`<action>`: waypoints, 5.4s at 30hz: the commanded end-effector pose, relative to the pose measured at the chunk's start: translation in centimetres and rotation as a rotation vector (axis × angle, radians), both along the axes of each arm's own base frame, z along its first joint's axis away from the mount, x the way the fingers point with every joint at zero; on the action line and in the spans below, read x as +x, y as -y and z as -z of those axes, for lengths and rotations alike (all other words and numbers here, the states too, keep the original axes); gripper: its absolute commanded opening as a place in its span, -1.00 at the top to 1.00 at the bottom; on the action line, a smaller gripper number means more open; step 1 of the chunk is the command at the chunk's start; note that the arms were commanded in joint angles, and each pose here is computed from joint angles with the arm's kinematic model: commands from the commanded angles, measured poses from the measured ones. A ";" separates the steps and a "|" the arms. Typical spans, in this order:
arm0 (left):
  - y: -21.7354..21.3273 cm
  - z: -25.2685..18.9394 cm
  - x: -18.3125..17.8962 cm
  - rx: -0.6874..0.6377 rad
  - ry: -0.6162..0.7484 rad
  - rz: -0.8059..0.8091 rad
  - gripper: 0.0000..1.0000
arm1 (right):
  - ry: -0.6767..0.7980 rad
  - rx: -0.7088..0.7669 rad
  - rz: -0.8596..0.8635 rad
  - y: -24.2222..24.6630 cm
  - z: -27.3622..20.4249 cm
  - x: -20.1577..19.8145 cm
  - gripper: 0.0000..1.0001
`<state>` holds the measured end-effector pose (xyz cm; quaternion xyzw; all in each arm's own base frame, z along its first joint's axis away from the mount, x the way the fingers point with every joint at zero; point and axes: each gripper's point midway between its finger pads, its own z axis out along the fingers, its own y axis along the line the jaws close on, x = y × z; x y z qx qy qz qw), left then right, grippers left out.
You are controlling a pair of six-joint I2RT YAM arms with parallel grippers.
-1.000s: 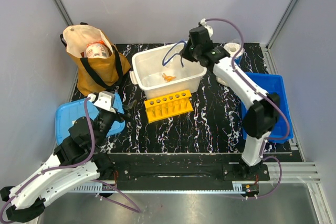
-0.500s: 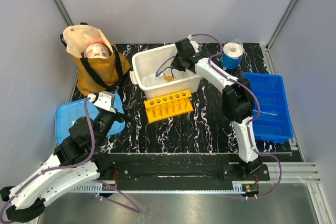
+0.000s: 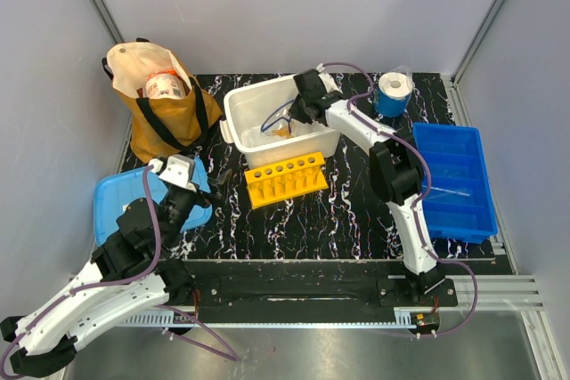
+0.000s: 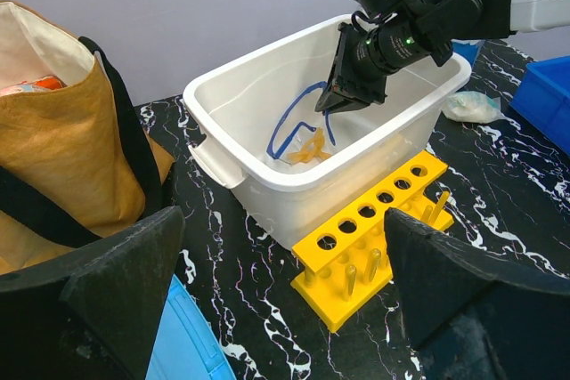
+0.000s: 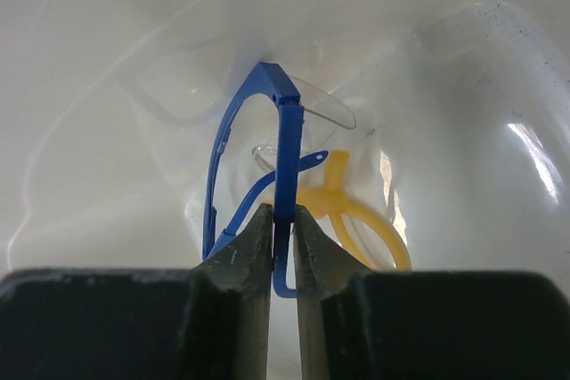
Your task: Organize the chemistry lab equipment
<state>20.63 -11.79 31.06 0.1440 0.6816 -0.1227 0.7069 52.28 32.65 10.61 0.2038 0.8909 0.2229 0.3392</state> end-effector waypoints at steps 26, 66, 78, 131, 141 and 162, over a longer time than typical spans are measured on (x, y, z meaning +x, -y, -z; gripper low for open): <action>-0.3 -0.6 0.4 -0.015 0.030 -0.027 -0.98 | 0.367 -0.427 0.019 12.5 -22.0 -4.1 0.00; 0.3 -0.1 0.9 0.013 0.018 -0.030 -0.98 | -0.234 -0.748 0.028 29.6 5.0 -2.7 0.41; 0.1 -0.3 0.6 -0.001 0.021 -0.025 -0.98 | -0.156 -0.681 0.016 28.7 1.3 -3.3 1.00; 0.3 0.2 1.0 0.025 0.006 -0.034 -0.98 | 0.439 -0.339 -0.193 9.6 -20.3 -2.9 0.93; 0.3 0.4 1.1 0.029 0.004 -0.040 -0.98 | 0.326 -0.398 -0.348 1.4 -11.2 -1.7 0.89; 1.1 2.2 2.0 0.107 -0.042 -0.053 -0.98 | 0.250 -0.489 -0.411 0.0 -7.0 -1.9 0.30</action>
